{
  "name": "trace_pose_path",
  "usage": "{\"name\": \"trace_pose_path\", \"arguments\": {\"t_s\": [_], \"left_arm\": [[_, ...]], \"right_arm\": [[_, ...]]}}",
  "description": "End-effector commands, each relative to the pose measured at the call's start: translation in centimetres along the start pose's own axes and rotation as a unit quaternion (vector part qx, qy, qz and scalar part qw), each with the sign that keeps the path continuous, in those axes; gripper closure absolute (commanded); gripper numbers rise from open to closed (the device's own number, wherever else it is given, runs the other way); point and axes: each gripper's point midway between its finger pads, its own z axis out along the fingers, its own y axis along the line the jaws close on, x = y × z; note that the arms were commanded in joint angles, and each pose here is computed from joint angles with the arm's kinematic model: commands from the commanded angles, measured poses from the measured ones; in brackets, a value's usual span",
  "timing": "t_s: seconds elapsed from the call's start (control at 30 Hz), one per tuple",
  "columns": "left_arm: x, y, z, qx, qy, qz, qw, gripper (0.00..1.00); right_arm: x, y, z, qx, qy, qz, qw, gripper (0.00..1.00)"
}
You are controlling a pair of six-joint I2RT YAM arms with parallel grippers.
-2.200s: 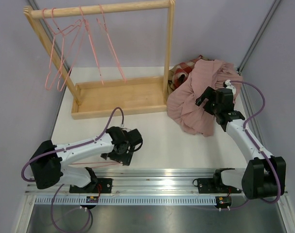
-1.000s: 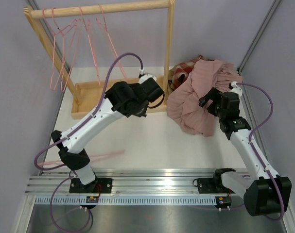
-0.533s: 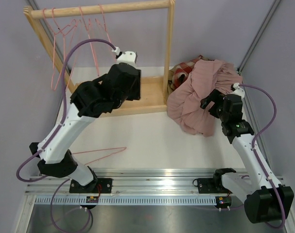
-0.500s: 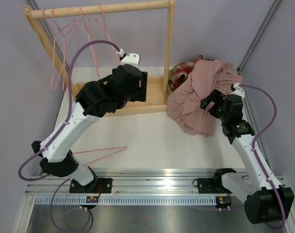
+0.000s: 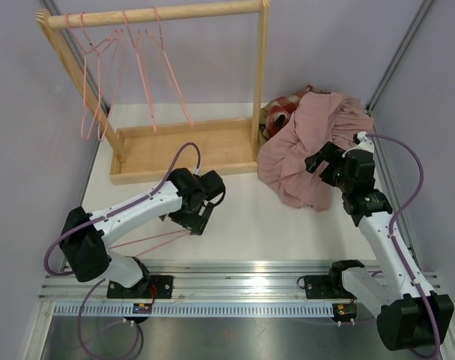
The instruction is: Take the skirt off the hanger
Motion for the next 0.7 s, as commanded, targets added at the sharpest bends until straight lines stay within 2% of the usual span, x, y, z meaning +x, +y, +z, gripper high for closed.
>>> {"name": "trace_pose_path", "arguments": {"t_s": [0.0, 0.13, 0.2, 0.37, 0.47, 0.53, 0.6, 0.63, 0.67], "left_arm": [[0.4, -1.4, 0.5, 0.035, 0.006, 0.002, 0.999, 0.01], [0.8, -1.8, 1.2, 0.036, 0.024, 0.009, 0.999, 0.01], [1.1, -2.1, 2.2, 0.031, 0.040, 0.017, 0.999, 0.08], [1.5, -3.1, 4.9, 0.031, 0.072, 0.042, 0.996, 0.11], [1.6, -3.4, 6.2, 0.022, 0.094, 0.053, 0.994, 0.24], [1.7, -3.4, 6.8, 0.017, 0.106, 0.056, 0.993, 0.53], [1.5, -3.0, 7.1, 0.001, 0.106, 0.058, 0.993, 0.94], [1.3, -2.8, 7.1, -0.006, 0.108, 0.061, 0.992, 1.00], [0.8, -2.8, 6.9, -0.006, 0.101, 0.062, 0.993, 1.00]], "right_arm": [[-0.3, 1.1, -0.3, -0.026, -0.005, 0.003, 1.000, 0.01], [-0.3, 0.8, -0.5, -0.020, -0.008, -0.003, 1.000, 0.01], [-0.3, 0.7, -0.4, -0.017, -0.009, -0.004, 1.000, 0.01], [-0.1, 0.5, -0.1, -0.015, -0.006, -0.005, 1.000, 0.01], [-0.1, 0.3, -0.1, -0.011, -0.006, -0.008, 1.000, 0.01], [-0.1, 0.1, -0.1, -0.007, -0.007, -0.010, 1.000, 0.01], [0.1, 0.2, -0.1, -0.008, -0.006, -0.011, 1.000, 0.00], [0.1, 0.1, 0.0, -0.008, -0.006, -0.009, 1.000, 0.01], [0.1, 0.2, 0.0, -0.009, -0.006, -0.009, 1.000, 0.00]]}}
